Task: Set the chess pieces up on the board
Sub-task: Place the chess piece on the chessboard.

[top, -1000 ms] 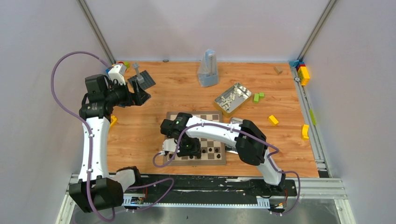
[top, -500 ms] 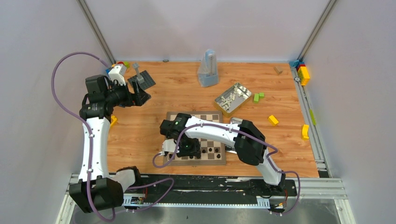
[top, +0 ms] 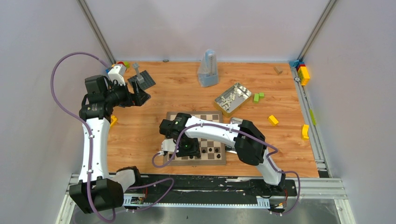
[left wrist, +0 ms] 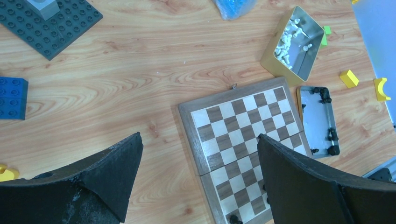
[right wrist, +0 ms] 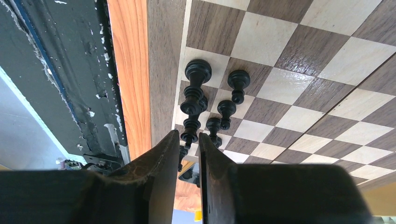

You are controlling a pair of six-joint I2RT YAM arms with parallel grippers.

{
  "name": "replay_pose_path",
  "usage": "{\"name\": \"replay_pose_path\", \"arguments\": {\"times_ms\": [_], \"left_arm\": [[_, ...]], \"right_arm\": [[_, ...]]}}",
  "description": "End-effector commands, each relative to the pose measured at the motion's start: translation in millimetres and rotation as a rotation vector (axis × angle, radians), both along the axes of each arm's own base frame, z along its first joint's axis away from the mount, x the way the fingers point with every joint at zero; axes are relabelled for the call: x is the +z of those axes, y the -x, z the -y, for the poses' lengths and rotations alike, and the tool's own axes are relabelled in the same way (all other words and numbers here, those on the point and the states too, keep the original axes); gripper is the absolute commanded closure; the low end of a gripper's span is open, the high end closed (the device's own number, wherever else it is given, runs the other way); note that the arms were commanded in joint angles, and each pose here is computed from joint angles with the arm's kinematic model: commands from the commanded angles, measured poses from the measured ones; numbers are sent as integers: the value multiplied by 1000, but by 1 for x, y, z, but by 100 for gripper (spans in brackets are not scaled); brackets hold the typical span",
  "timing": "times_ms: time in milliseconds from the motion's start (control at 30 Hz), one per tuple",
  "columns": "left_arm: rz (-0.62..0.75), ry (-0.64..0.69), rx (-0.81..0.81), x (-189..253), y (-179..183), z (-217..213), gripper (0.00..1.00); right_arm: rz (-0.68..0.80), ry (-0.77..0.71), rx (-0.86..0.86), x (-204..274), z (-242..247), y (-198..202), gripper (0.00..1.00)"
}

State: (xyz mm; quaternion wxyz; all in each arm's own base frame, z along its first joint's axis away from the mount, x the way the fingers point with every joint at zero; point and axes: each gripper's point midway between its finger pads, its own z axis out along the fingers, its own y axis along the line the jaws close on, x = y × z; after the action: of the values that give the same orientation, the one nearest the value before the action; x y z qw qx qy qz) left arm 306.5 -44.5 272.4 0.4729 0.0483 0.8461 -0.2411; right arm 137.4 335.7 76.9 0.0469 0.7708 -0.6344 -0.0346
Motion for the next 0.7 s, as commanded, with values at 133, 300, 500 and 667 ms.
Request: {"name": "replay_pose_path", "arguments": {"times_ms": [133,300,500,667], "left_arm": [[46,5,-7,10,0,0,0],[46,4,-8,9,0,0,0],[43,3,-9,8,1,0,0],[45,5,-9,9,1,0,0]], "right_arm": [[25,-41,16,6,-12,-2,76],[19,-35,13,5,-11,-1,78],[10,-39,11,6,-11,2,85],[3,-45,8,7,-12,3,86]]}}
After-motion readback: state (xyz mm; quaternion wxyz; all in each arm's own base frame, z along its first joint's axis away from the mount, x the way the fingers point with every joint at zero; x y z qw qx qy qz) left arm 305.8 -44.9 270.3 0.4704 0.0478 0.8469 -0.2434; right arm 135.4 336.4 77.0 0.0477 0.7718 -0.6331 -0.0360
